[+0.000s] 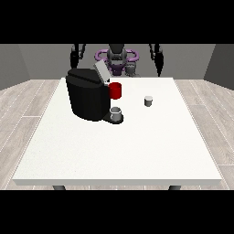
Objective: Insert the coffee pod into the coffee machine and close the lid
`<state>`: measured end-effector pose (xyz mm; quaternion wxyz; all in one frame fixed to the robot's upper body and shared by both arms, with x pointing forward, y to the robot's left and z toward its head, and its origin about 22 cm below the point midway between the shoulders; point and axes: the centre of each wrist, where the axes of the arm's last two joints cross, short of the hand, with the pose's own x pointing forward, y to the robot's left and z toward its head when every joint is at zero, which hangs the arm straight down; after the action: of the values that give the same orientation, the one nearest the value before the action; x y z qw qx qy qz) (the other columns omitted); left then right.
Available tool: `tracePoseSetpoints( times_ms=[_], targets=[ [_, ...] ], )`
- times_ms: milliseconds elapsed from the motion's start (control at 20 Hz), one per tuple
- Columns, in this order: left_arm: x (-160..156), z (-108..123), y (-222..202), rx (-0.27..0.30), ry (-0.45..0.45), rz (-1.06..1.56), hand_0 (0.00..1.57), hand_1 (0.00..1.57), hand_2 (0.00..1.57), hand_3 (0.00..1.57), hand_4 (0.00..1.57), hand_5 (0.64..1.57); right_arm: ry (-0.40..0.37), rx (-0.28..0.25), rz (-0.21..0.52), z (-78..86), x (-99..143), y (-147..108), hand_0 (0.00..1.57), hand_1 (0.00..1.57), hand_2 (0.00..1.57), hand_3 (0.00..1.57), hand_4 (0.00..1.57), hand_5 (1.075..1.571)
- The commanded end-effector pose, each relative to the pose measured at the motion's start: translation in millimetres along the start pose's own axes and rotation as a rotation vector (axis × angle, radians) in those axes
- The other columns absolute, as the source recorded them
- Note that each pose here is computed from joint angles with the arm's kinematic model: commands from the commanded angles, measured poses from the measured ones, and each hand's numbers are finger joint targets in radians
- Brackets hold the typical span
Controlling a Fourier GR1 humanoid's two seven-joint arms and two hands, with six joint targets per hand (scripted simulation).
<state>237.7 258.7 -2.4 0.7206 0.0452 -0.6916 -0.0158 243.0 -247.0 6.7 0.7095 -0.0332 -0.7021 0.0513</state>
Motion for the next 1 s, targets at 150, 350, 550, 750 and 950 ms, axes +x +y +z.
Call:
tracePoseSetpoints(
  times_ms=[150, 350, 550, 750, 950],
  targets=[
    [18.1, -14.4, 19.9, -0.146, -0.099, -0.255, 0.0, 0.0, 0.0, 0.0, 0.0, 1.571, -0.015, 0.001, -0.055, -4.7, -4.9, 1.0, 0.0, 0.0, 0.0, 0.0, 0.0, 1.571],
    [57.9, -44.7, 54.1, -0.175, -0.127, -0.512, 0.0, 0.0, 0.0, 0.0, 0.0, 1.571, -0.135, -0.1, 0.066, -24.5, 26.0, 11.4, 0.0, 0.0, 0.0, 0.0, 0.0, 1.571],
    [66.6, -69.4, 73.7, -0.139, -0.069, -0.545, 0.0, 0.0, 0.0, 0.0, 0.0, 1.571, -0.18, -0.075, 0.099, -20.3, 31.9, 44.4, 0.0, 0.0, 0.0, 0.0, 0.0, 1.571],
    [85.2, -89.0, 93.5, -0.155, -0.034, -0.652, 0.0, 0.0, 0.0, 0.0, 0.0, 1.571, -0.221, -0.038, 0.116, -27.7, 47.8, 53.5, 0.0, 0.0, 0.0, 0.0, 0.0, 1.571],
    [65.0, -98.3, 77.7, -0.177, -0.053, -0.698, 0.0, 0.0, 0.0, 0.0, 0.0, 1.571, -0.269, -0.052, 0.126, -45.6, 59.1, 37.6, 0.0, 0.0, 0.0, 0.0, 0.0, 1.571]
  ],
)
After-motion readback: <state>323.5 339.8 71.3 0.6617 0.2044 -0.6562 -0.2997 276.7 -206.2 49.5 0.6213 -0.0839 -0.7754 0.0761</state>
